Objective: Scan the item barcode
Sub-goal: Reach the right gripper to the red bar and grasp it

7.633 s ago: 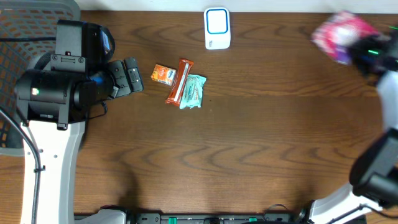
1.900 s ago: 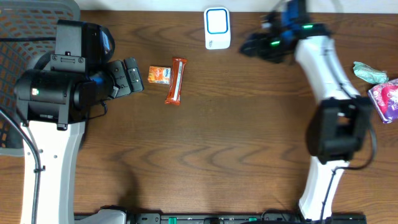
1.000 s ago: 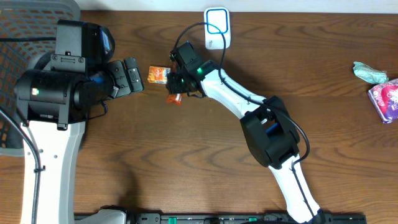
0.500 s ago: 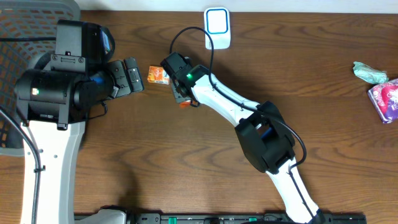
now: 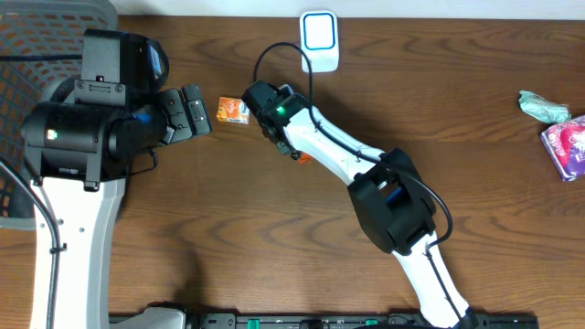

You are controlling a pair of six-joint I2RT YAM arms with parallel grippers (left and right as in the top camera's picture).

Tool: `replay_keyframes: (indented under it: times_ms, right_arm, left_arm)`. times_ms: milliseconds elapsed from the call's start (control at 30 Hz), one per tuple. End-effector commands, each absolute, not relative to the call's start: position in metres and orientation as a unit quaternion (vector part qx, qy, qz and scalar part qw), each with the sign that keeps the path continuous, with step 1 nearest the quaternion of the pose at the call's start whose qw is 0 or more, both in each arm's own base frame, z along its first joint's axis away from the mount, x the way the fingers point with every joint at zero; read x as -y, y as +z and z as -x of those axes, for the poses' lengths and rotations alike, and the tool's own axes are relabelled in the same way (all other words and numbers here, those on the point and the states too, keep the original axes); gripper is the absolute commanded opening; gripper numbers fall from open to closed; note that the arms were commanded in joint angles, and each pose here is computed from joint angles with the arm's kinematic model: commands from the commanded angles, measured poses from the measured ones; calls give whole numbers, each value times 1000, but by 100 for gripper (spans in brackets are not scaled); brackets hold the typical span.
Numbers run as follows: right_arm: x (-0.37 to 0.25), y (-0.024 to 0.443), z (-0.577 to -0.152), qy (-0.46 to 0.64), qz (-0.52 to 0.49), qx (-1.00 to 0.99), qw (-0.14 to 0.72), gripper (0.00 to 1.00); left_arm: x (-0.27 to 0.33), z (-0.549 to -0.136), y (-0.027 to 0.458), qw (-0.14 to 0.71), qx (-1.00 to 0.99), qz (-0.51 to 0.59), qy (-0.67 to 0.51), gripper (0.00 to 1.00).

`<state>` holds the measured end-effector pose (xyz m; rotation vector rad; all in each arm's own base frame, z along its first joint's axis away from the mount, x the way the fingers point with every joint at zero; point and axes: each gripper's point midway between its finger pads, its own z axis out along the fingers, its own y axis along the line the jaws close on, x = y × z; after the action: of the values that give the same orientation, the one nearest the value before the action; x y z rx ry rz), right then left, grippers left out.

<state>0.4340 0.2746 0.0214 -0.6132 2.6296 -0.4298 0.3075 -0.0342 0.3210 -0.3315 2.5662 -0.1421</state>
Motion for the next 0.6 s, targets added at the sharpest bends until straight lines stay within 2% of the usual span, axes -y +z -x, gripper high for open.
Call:
replay_keyframes:
  times_ms: [0,233,567]
  right_arm:
    - [-281,34,-435,-160,261,-927,217,65]
    - [-306,28,-439,-94,262,-933,230,61]
    - [-277,-3,-442,-107,243,-939,218,56]
  left_arm:
    - [31,-308,322,274,-952,127,-47,98]
    - [31,-308,322,274,-952,127,-47,98]
    - [31,-308,322,274,-952,127,-47,98]
